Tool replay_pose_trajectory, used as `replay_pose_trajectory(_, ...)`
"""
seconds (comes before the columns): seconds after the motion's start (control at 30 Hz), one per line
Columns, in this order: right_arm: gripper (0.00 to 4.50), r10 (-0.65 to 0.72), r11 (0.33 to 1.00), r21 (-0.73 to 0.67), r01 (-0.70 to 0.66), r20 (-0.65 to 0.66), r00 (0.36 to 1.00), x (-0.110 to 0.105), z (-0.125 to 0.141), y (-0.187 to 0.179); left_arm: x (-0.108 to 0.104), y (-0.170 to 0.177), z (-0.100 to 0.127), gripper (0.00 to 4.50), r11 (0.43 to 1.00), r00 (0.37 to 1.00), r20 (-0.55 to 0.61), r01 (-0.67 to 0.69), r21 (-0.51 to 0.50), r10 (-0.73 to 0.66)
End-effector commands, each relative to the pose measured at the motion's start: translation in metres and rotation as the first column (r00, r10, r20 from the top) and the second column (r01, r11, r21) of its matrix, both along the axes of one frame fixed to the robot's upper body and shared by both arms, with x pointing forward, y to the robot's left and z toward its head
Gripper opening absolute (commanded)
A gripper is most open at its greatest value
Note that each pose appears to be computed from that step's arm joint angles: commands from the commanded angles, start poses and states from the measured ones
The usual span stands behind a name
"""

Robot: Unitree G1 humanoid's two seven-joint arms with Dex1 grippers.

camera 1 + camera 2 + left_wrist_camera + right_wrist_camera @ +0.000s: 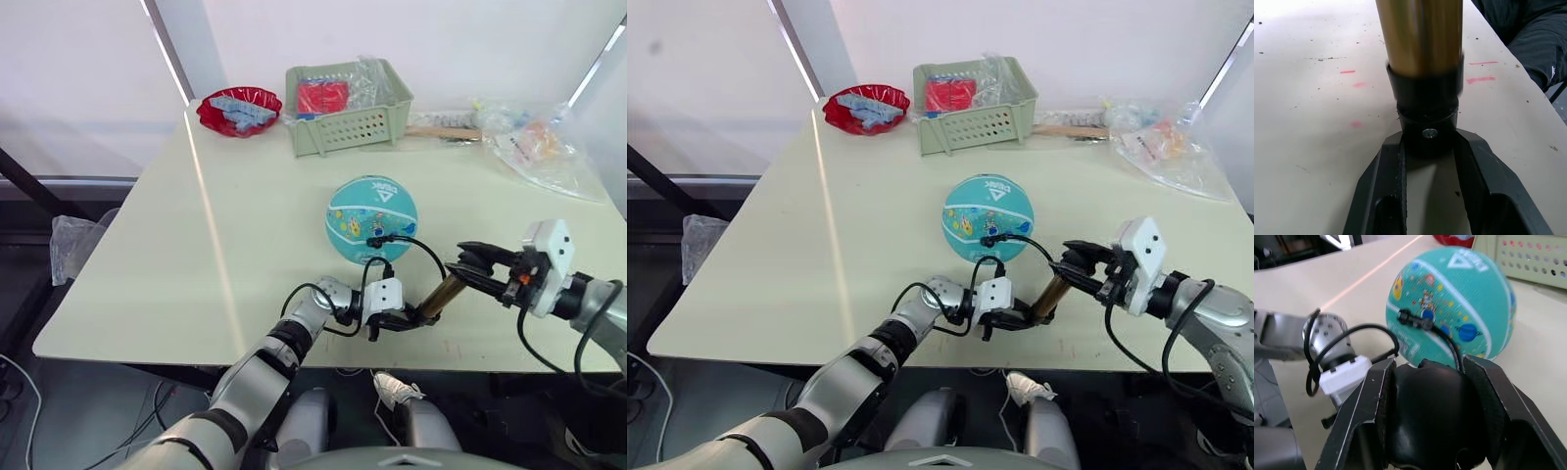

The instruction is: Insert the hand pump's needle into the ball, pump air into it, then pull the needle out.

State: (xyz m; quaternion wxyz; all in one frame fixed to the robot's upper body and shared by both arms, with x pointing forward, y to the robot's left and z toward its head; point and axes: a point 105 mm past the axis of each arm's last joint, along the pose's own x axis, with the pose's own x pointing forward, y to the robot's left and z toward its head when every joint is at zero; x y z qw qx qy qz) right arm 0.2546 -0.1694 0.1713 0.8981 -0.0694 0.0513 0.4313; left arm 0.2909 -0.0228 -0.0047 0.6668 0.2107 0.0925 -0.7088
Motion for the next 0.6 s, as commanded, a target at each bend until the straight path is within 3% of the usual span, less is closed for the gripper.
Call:
replay_pose_trajectory(0.03,1.83,0.012,0.999,0.031,-0.016,0.116,0.993,-0.005,0.046,-0.007,-0.016,0.026,-0.041,1.01,0.988,0.994,-0.106,-0.02,0.153,0.036)
replay_pose_trajectory(0.33,1.83,0.035,0.995,0.084,-0.052,0.195,0.98,-0.011,0.111,-0.015,-0.017,0.022,-0.04,1.01,0.989,0.994,-0.106,-0.014,0.148,0.03)
replay_pose_trajectory(0.6,1.83,0.026,0.996,0.08,-0.044,0.204,0.979,-0.015,0.13,-0.022,-0.016,0.022,-0.04,1.01,0.989,0.994,-0.106,-0.017,0.147,0.033)
